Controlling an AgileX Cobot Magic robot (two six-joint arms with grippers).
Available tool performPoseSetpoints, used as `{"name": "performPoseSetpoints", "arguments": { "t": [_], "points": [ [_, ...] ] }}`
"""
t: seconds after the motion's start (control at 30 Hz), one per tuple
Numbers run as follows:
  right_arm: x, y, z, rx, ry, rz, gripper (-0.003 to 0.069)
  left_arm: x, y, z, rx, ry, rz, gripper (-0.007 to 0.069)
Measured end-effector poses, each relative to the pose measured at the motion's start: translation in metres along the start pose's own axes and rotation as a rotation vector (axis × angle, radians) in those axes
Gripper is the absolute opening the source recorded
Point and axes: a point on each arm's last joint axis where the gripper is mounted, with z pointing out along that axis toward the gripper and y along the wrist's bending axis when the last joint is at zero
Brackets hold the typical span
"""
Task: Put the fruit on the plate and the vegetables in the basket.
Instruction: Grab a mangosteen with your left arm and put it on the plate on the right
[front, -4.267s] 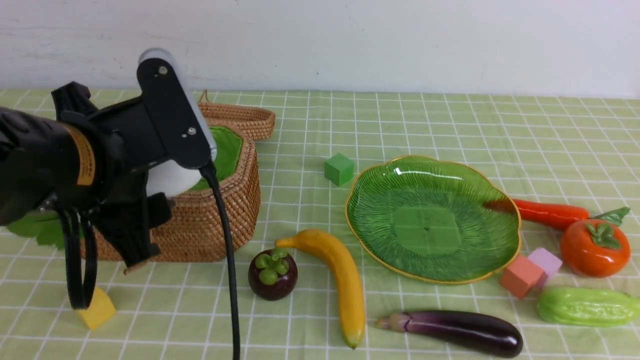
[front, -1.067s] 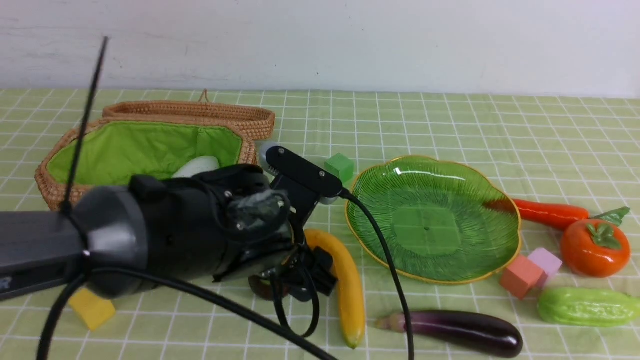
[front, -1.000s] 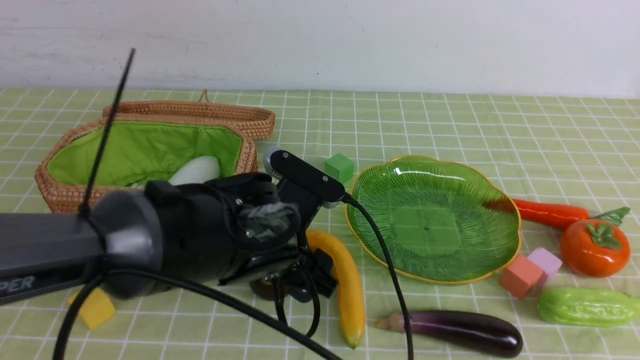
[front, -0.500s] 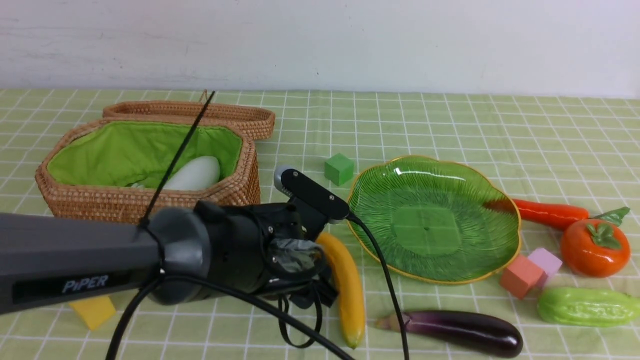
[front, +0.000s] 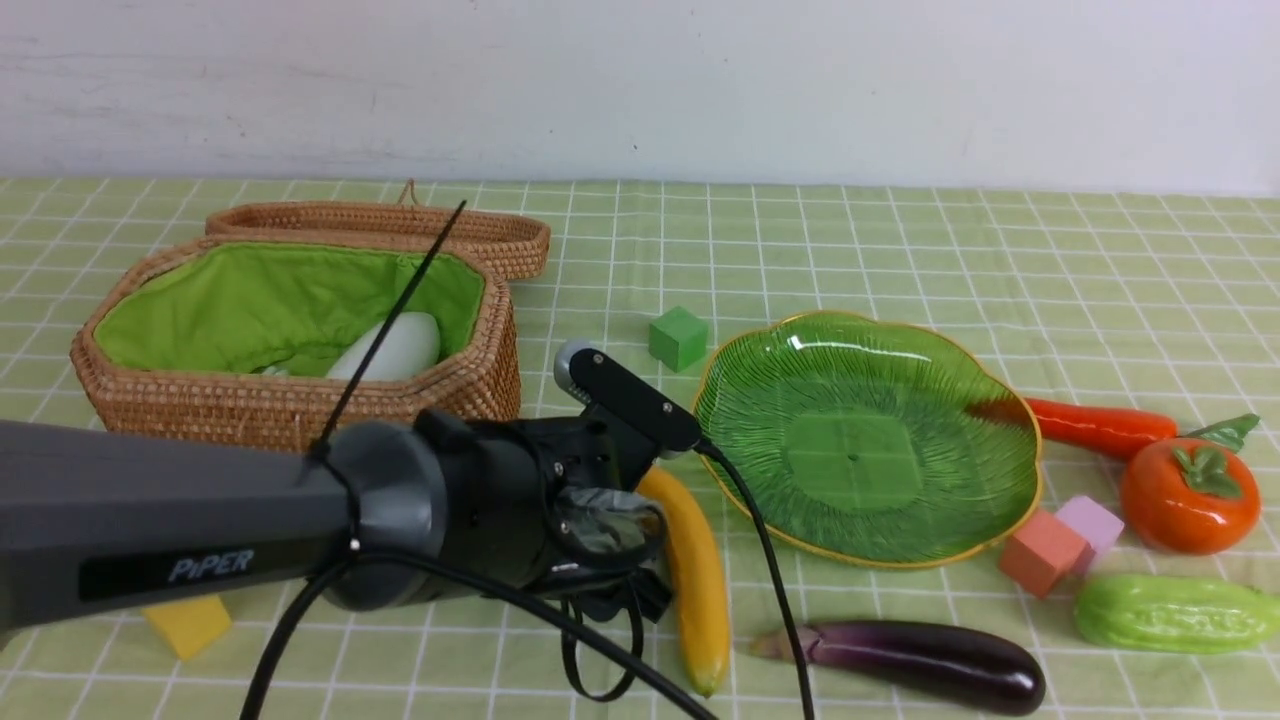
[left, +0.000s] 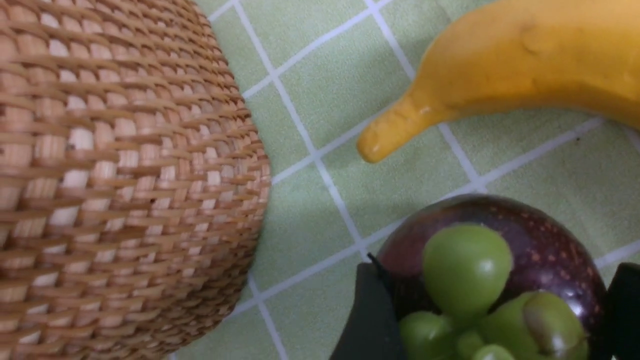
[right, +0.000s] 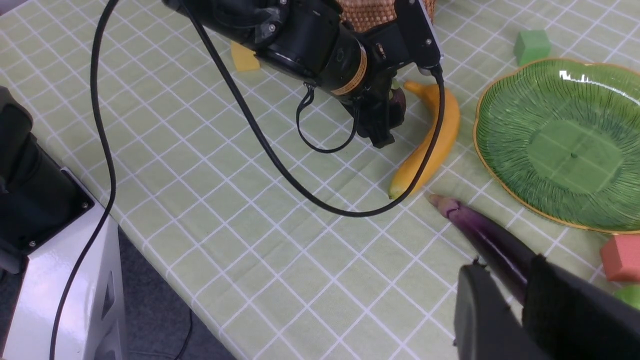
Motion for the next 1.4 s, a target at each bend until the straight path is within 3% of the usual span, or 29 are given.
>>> {"name": "performPoseSetpoints", "arguments": {
  "t": [0.13, 0.27, 0.47, 0.73, 0.97, 1.13, 1.4],
  "points": [
    [0.0, 0.0, 0.0, 0.0, 0.0, 0.0, 0.015, 0.002, 0.006, -0.008, -0.027, 0.027, -0.035, 0.0534],
    [0.0, 0.0, 0.0, 0.001, 0.0, 0.0, 0.015, -0.004, 0.014, -0.035, 0.007, -0.01, -0.126, 0.0534],
    [0.001, -0.002, 0.0, 0.026, 0.007, -0.008, 0.015, -0.014, 0.024, -0.086, 0.139, -0.098, -0.233, 0.0534],
    [-0.005, -0.012, -0.001, 0.134, -0.053, -0.035, 0.015, -0.046, 0.017, -0.124, 0.361, -0.383, -0.132, 0.0534],
    [-0.016, -0.023, -0.004, 0.257, -0.17, -0.032, 0.015, -0.086, 0.0, -0.109, 0.43, -0.586, -0.103, 0.0534],
    [-0.019, -0.028, -0.007, 0.323, -0.206, -0.018, 0.0152, -0.106, -0.019, -0.072, 0.432, -0.58, -0.089, 0.0534],
    [-0.019, -0.03, -0.007, 0.344, -0.214, -0.011, 0.0159, -0.12, -0.039, -0.03, 0.426, -0.552, -0.067, 0.0534]
  ]
}}
